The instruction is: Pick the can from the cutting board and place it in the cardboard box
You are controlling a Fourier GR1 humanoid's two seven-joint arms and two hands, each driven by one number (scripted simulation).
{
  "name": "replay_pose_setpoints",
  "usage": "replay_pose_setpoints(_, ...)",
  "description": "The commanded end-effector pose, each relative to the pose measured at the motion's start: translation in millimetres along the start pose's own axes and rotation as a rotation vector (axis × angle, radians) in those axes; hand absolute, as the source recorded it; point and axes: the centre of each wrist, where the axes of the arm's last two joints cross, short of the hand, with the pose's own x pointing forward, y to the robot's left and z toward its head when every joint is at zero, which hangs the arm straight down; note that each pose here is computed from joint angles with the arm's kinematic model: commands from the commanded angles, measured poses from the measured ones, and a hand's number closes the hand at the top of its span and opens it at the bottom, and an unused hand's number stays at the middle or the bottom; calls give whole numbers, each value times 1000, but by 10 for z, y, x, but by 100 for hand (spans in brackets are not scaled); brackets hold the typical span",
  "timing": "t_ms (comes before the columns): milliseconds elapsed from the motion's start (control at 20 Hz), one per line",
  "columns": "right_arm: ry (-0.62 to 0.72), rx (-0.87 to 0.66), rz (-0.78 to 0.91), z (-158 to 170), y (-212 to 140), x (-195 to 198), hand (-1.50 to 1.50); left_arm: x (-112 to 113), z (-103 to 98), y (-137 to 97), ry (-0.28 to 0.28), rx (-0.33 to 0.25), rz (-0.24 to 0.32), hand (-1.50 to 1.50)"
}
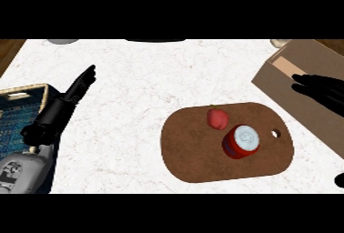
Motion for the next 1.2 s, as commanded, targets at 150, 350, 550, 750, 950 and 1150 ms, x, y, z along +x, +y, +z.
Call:
replay_pose_setpoints(150, 79, 141, 168, -42, 287, 725, -150, -60, 41, -120, 0, 12, 2, 0)
replay_pose_setpoints(350, 153, 221, 208, -224, 279, 803, -150, 1, 11, -85, -7, -10, 16, 0)
replay_pose_setpoints(550, 190, 263, 194, -305, 395, 1084, -150, -46, 59, 53, -3, -4, -7, 0)
replay_pose_setpoints(750, 226, 293, 174, -557, 528, 1030, -150, 76, -17, 152, -21, 4, -1, 0)
replay_pose_setpoints(950, 258, 289, 205, -411, 657, 1064, -150, -155, 82, 96, 9, 7, 20, 0)
replay_pose_setpoints(1150, 293, 272, 245, -765, 700, 1071, -150, 35, 49, -77, -6, 6, -15, 0)
